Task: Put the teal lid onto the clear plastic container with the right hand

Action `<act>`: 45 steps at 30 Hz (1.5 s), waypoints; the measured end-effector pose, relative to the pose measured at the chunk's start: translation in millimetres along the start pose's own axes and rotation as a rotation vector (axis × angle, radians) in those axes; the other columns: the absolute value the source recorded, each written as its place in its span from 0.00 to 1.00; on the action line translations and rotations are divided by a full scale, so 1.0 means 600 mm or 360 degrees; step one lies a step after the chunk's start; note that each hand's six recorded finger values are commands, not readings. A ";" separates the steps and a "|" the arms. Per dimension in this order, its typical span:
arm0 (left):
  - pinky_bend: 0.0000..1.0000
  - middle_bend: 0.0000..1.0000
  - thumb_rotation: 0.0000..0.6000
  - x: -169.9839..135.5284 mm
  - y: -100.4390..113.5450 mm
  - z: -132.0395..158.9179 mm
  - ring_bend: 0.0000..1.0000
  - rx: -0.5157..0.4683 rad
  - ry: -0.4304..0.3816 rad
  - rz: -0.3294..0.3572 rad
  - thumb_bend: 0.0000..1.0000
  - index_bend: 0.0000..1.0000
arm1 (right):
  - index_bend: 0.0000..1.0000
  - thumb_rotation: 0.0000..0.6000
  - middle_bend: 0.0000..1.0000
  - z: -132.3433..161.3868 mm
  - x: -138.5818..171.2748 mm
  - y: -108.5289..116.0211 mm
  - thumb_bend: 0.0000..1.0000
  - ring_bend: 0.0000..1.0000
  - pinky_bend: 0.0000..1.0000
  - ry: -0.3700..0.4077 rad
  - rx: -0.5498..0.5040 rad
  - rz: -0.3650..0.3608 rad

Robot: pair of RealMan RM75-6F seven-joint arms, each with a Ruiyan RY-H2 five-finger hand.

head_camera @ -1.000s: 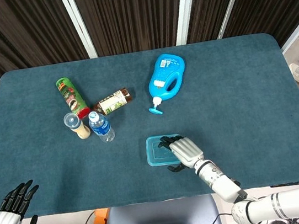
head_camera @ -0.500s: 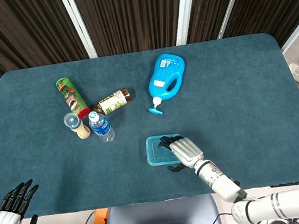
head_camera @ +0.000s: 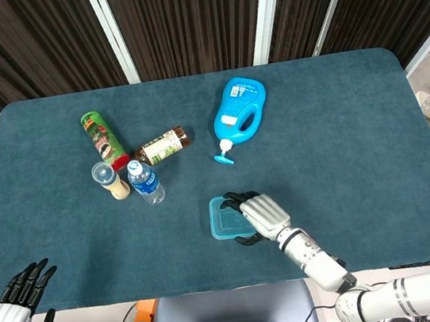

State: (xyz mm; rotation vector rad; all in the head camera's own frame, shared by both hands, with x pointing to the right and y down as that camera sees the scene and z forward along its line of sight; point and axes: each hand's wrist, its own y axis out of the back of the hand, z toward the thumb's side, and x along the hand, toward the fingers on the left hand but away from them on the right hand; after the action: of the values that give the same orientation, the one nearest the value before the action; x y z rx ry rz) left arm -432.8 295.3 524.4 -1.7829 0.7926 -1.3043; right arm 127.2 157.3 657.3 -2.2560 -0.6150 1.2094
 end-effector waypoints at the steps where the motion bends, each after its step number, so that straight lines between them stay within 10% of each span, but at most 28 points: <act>1: 0.16 0.00 1.00 0.000 0.000 0.000 0.00 -0.0001 0.0000 0.0000 0.43 0.00 | 0.37 1.00 0.25 0.005 -0.002 -0.002 0.42 0.26 0.34 0.0013 -0.0003 -0.0002; 45: 0.16 0.00 1.00 -0.002 0.005 -0.001 0.00 -0.0012 -0.0007 0.0017 0.43 0.00 | 0.40 1.00 0.31 0.016 -0.019 -0.073 0.42 0.30 0.35 0.0080 0.0192 0.0099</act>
State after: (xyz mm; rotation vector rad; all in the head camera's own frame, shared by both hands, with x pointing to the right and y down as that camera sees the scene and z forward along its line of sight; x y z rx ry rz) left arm -434.0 295.0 521.5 -1.7843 0.8045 -1.2914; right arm 106.6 186.2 686.7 -2.2114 -0.4435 1.1827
